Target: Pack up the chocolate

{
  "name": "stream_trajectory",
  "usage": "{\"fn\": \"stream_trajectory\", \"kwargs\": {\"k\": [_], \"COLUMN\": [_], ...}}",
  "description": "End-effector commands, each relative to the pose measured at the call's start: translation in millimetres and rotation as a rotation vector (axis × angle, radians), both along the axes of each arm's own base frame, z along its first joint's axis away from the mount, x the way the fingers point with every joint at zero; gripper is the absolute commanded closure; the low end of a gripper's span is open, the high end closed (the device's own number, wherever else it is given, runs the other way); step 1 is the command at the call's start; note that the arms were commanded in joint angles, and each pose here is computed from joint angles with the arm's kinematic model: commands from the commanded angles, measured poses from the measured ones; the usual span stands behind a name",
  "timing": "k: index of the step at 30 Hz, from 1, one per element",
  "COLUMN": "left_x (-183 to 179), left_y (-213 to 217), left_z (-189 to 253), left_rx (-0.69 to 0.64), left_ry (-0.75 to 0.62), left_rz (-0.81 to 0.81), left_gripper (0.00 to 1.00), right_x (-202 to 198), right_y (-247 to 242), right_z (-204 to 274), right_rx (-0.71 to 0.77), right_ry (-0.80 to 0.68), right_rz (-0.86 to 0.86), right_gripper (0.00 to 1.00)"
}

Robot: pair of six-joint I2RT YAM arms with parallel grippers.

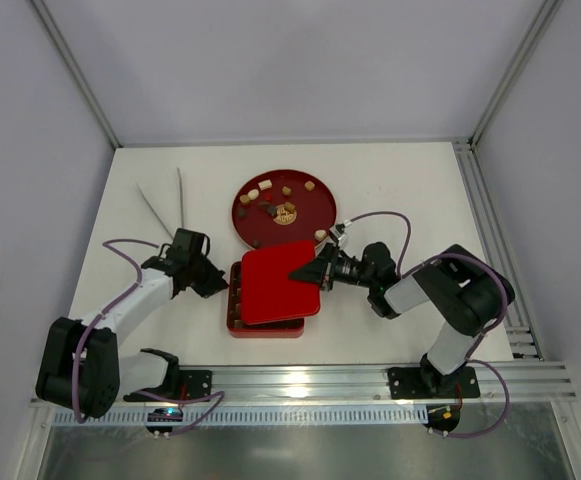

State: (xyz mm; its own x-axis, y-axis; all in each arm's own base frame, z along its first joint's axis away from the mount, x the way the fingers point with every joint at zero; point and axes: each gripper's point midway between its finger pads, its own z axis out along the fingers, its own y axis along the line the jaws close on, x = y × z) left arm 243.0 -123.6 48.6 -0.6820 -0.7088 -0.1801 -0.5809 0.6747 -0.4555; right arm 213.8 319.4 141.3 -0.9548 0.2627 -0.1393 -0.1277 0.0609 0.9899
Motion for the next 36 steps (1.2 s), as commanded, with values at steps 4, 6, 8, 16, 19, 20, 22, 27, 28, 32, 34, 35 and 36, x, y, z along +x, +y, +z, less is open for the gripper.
{"fn": "stream_trajectory", "kwargs": {"k": [4,6,8,16,19,20,22,27,28,32,34,35,36], "left_x": [12,12,11,11,11,12,11,10,10,10,10,10,10], "left_y": [-5,-5,-4,-5,-5,-4,-4,-3,-3,-3,-2,-1,-1], "left_z": [17,17,16,17,17,18,17,15,15,16,15,15,15], "left_rx": [-0.013,-0.015,-0.010,-0.011,-0.011,-0.010,-0.009,0.000,0.000,0.002,0.006,0.008,0.009], "left_ry": [-0.065,-0.065,-0.061,-0.066,-0.065,-0.066,-0.064,-0.060,-0.060,-0.063,-0.061,-0.061,-0.060], "left_rz": [-0.022,-0.024,-0.024,-0.028,-0.028,-0.027,-0.029,-0.031,-0.030,-0.030,-0.029,-0.028,-0.028], "left_gripper": [1.00,1.00,1.00,1.00,1.00,1.00,1.00,1.00,1.00,1.00,0.99,1.00,1.00], "right_x": [9,11,11,10,10,10,10,8,8,7,6,6,5], "right_y": [13,16,18,22,21,21,20,17,15,12,10,9,8], "right_z": [58,54,51,44,36,35,31,26,26,25,23,23,21], "right_rx": [0.185,0.183,0.187,0.168,0.146,0.144,0.136,0.128,0.127,0.124,0.120,0.118,0.114], "right_ry": [-0.298,-0.295,-0.280,-0.283,-0.268,-0.265,-0.259,-0.244,-0.243,-0.235,-0.233,-0.232,-0.225], "right_rz": [-0.034,-0.034,-0.037,-0.046,-0.051,-0.051,-0.055,-0.059,-0.060,-0.068,-0.069,-0.069,-0.072], "right_gripper": [0.96,0.96,0.96,0.96,0.90,0.86,0.83,0.74,0.71,0.69,0.66,0.66,0.65]}}
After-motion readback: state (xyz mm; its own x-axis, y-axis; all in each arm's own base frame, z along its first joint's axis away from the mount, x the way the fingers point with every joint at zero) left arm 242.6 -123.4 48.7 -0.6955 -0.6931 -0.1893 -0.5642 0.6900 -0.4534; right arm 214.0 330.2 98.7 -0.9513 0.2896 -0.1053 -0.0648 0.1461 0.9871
